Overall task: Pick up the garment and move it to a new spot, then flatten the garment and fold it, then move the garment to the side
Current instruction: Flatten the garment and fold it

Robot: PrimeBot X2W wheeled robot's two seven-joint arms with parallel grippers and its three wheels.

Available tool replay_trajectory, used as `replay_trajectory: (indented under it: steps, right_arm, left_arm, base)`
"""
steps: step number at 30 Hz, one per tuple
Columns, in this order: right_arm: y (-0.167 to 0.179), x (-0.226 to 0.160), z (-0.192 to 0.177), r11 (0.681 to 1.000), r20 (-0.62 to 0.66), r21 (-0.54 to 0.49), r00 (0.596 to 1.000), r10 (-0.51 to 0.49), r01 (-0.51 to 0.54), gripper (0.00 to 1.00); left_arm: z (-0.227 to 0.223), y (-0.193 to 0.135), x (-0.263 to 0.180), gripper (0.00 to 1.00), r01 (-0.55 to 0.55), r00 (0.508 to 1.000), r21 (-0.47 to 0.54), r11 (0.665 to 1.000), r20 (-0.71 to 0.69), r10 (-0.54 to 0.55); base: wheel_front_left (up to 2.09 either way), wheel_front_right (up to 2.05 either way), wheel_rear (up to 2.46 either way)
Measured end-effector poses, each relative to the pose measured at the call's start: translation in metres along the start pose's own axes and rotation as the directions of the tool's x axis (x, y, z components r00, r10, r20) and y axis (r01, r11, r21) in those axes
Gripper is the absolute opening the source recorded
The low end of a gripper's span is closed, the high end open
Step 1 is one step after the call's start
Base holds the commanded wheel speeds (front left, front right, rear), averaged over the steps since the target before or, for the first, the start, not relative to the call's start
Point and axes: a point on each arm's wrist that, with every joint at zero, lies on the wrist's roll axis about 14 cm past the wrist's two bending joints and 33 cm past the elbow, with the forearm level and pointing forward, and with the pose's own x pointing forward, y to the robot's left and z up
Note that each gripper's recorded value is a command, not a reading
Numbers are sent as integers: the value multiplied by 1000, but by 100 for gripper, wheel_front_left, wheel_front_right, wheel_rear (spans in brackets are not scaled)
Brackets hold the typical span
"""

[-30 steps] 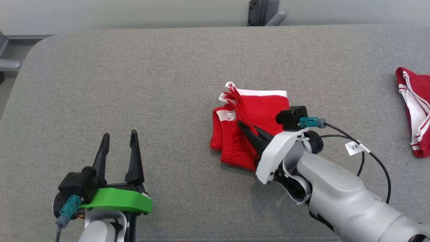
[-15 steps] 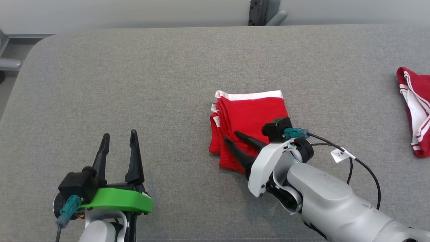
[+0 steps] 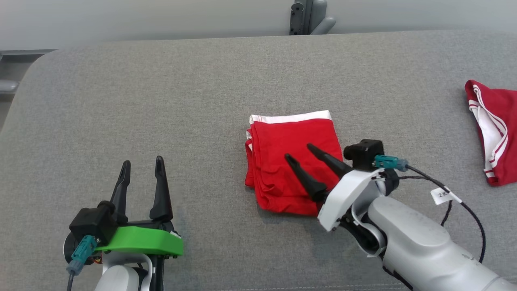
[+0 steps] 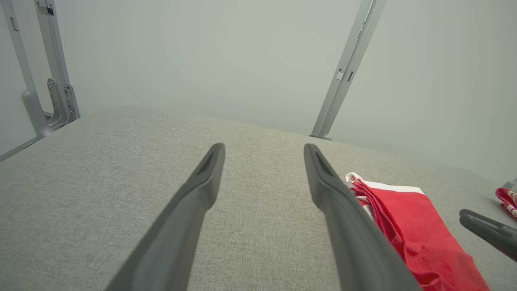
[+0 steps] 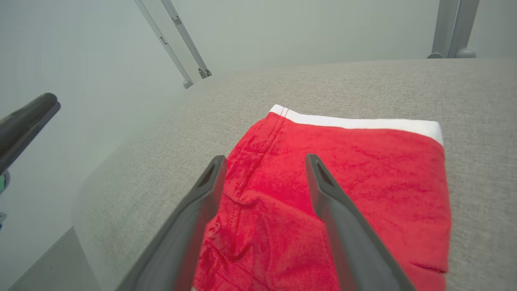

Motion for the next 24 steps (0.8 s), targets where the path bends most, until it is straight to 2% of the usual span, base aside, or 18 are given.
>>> replay_trajectory:
  steps: [5, 9, 13, 17, 24]
  right_arm:
    - [-37, -14, 15, 994, 57, -18, 993, -103, 104, 100]
    - [-54, -22, 22, 987, 88, -21, 983, -159, 161, 100]
    - [-64, -28, 26, 980, 109, -23, 975, -196, 200, 100]
    - [-75, -32, 35, 969, 141, -72, 964, -224, 236, 100]
    - [-80, -38, 41, 956, 185, -73, 946, -266, 284, 100]
  left_arm:
    - [-3, -6, 1, 100, 16, 1000, -3, 1000, -6, -16]
    - [-4, -8, 1, 100, 23, 1000, -4, 1000, -12, -23]
    - [-6, -9, 0, 100, 25, 1000, -5, 1000, -16, -25]
    - [-7, -9, 0, 100, 26, 999, -5, 1000, -19, -26]
    - [-6, -10, -2, 100, 26, 999, -8, 1000, -20, -26]
  base:
    - [0, 0, 0]
    - [0, 0, 0]
    - [0, 0, 0]
    - [0, 0, 0]
    - [0, 0, 0]
